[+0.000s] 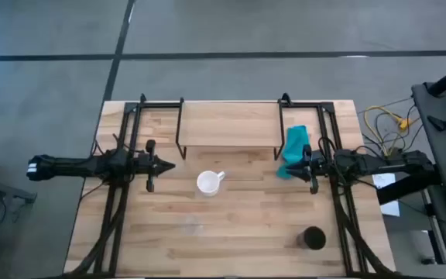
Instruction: Stack small to large cups/mugs on shelf
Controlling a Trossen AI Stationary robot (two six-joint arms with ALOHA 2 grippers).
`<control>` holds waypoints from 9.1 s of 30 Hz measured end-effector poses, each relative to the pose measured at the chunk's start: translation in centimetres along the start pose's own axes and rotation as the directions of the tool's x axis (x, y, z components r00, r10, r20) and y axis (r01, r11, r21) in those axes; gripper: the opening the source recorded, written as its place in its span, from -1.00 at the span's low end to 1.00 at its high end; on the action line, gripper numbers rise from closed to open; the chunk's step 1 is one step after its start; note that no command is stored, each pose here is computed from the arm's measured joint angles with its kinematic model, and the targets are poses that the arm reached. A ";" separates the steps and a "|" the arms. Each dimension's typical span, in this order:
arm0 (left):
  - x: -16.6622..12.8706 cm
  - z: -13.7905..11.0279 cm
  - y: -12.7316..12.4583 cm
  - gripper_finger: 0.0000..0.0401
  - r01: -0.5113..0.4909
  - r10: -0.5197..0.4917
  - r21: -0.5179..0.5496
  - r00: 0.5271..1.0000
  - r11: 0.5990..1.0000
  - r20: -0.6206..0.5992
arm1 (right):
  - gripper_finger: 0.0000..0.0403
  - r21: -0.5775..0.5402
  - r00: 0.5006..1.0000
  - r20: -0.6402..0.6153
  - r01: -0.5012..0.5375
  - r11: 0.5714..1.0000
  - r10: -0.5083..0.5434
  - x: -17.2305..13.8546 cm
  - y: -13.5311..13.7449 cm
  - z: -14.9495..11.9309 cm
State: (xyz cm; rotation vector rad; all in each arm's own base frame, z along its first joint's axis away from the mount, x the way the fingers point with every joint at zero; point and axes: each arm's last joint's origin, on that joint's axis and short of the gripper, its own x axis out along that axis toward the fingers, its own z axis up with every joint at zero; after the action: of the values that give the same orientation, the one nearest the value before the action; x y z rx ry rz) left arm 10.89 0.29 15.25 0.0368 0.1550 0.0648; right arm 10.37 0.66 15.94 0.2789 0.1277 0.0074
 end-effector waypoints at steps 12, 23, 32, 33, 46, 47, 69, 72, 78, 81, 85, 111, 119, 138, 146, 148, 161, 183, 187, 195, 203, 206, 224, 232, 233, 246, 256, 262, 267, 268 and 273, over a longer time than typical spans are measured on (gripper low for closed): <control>0.0 0.0 0.0 -1.00 0.000 0.000 0.000 1.000 1.000 0.000 | -0.63 0.000 1.000 0.001 0.000 1.000 0.000 0.0 0.0 0.0; 0.0 0.0 0.0 -1.00 0.000 0.000 0.000 1.000 1.000 0.000 | -0.65 0.000 1.000 0.000 -0.001 1.000 0.001 0.0 0.0 0.0; 0.0 0.0 0.0 -1.00 0.000 0.000 0.000 1.000 1.000 0.000 | -0.61 0.000 1.000 0.001 0.000 1.000 0.000 0.0 0.0 0.0; 0.0 0.0 0.0 -1.00 0.000 0.000 0.000 1.000 1.000 0.000 | -0.61 0.000 1.000 0.000 0.000 1.000 0.000 0.0 0.0 0.0; 0.0 0.0 0.0 -1.00 0.000 0.000 0.000 1.000 1.000 0.000 | -0.64 0.000 1.000 0.000 0.000 1.000 0.000 0.0 0.0 0.0; 0.0 0.0 0.0 -1.00 0.000 0.000 0.000 1.000 1.000 0.000 | -0.64 0.000 1.000 0.001 0.000 1.000 0.000 0.0 0.0 0.0; 0.0 0.0 0.0 -1.00 0.000 0.000 0.000 1.000 1.000 0.000 | -0.62 -0.002 1.000 0.024 -0.007 1.000 0.007 0.0 0.1 0.2; 0.0 0.0 0.0 -1.00 0.000 0.000 0.000 1.000 1.000 0.000 | -0.64 -0.005 1.000 0.027 -0.007 1.000 0.007 0.0 0.1 0.3; 0.0 0.0 0.0 -1.00 0.000 0.000 0.000 1.000 1.000 0.000 | -0.66 0.006 0.998 0.039 0.038 0.999 -0.039 0.0 -0.1 0.3; 0.0 0.0 0.0 -1.00 0.000 0.000 0.000 1.000 1.000 0.000 | -0.65 0.062 0.992 0.061 0.110 0.992 -0.114 0.0 -0.3 0.4; 0.0 0.0 0.0 -1.00 0.000 0.000 0.000 1.000 1.000 0.000 | -0.63 0.071 0.990 0.064 0.122 0.990 -0.126 0.0 -0.3 0.4; -0.8 4.3 0.3 -1.00 -0.010 0.041 -0.143 0.976 0.990 0.214 | -0.66 0.238 1.000 0.003 0.011 0.971 -0.013 -1.2 3.6 12.3; -1.8 9.7 0.5 -1.00 -0.024 0.044 -0.096 0.976 0.995 0.215 | -0.66 0.074 0.954 -0.297 0.074 0.995 -0.049 1.7 5.9 18.9; 0.7 20.3 0.7 -1.00 -0.024 0.037 -0.092 0.989 0.996 0.145 | -0.66 0.078 0.660 -0.743 0.253 0.964 -0.113 3.6 8.9 27.6; 2.4 19.8 0.6 -1.00 -0.018 0.034 -0.196 0.996 0.980 0.078 | -0.60 0.229 0.500 -0.865 0.346 0.910 0.027 4.0 10.2 26.1; 2.9 19.6 0.6 -1.00 -0.018 0.034 -0.255 0.998 0.967 0.058 | -0.55 0.235 0.474 -0.879 0.347 0.908 0.046 4.4 10.6 25.6; 2.5 20.9 0.7 -1.00 -0.017 0.038 -0.200 0.994 0.980 0.102 | -0.30 0.170 0.242 -0.967 0.370 0.913 0.083 6.8 14.7 21.0; 0.9 22.2 0.8 -1.00 -0.025 0.041 -0.095 0.984 0.995 0.174 | -0.30 -0.100 -0.085 -0.994 0.331 0.938 -0.076 8.6 20.0 12.0; 1.3 22.2 0.8 -1.00 -0.024 0.041 -0.096 0.982 0.995 0.182 | -0.30 -0.135 -0.120 -0.987 0.289 0.948 -0.104 8.9 20.8 10.8; 1.3 23.2 0.7 -1.00 0.006 0.020 -0.097 0.965 0.995 0.263 | -0.30 -0.190 -0.167 -0.974 0.229 0.955 -0.154 9.3 22.0 8.7; 1.1 23.2 0.7 -1.00 0.009 0.018 -0.098 0.962 0.995 0.272 | -0.30 -0.272 -0.151 -0.959 0.250 0.929 -0.240 10.2 22.1 7.5; 1.1 23.2 0.7 -1.00 0.012 0.015 -0.097 0.963 0.995 0.271 | -0.30 -0.283 -0.158 -0.955 0.247 0.927 -0.250 10.4 22.1 7.1; 1.1 23.2 0.7 -1.00 0.034 0.012 -0.161 0.962 0.986 0.272 | -0.30 -0.341 -0.209 -0.933 0.256 0.905 -0.292 10.5 21.2 4.8; 1.1 23.2 0.7 -1.00 0.037 0.007 -0.159 0.962 0.987 0.273 | -0.31 -0.340 -0.208 -0.934 0.258 0.904 -0.291 10.5 20.9 4.2; 1.1 23.2 0.7 -1.00 0.037 0.007 -0.158 0.962 0.987 0.273 | -0.32 -0.334 -0.202 -0.936 0.258 0.907 -0.287 10.6 20.9 4.0; 0.7 23.3 0.7 -1.00 0.038 0.009 -0.158 0.959 0.987 0.284 | -0.54 -0.333 -0.202 -0.936 0.257 0.907 -0.287 10.6 20.5 2.9; 0.7 23.3 0.7 -1.00 0.037 0.009 -0.158 0.959 0.987 0.283 | -0.83 -0.318 -0.200 -0.941 0.260 0.912 -0.271 10.6 20.3 3.3; 0.7 23.4 0.7 -1.00 0.037 0.010 -0.158 0.959 0.987 0.284 | -0.95 -0.287 -0.181 -0.953 0.277 0.917 -0.243 11.1 19.7 5.0; 0.7 23.4 0.7 -1.00 0.037 0.010 -0.158 0.959 0.987 0.284 | -0.95 -0.278 -0.184 -0.956 0.297 0.914 -0.231 11.5 18.6 7.7; 0.7 23.4 0.7 -1.00 0.037 0.010 -0.158 0.959 0.987 0.284 | -0.95 -0.275 -0.178 -0.957 0.303 0.913 -0.229 11.7 18.3 8.3; 0.7 23.5 0.7 -1.00 0.034 0.016 -0.162 0.954 0.986 0.300 | -0.95 -0.205 -0.037 -0.978 0.349 0.915 -0.205 12.9 16.4 12.0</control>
State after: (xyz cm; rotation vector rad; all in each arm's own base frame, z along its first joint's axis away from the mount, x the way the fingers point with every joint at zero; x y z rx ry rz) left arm 15.18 0.34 38.39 -0.1201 -0.1558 0.0623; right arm 24.89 13.46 30.31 0.3027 1.7284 -0.2341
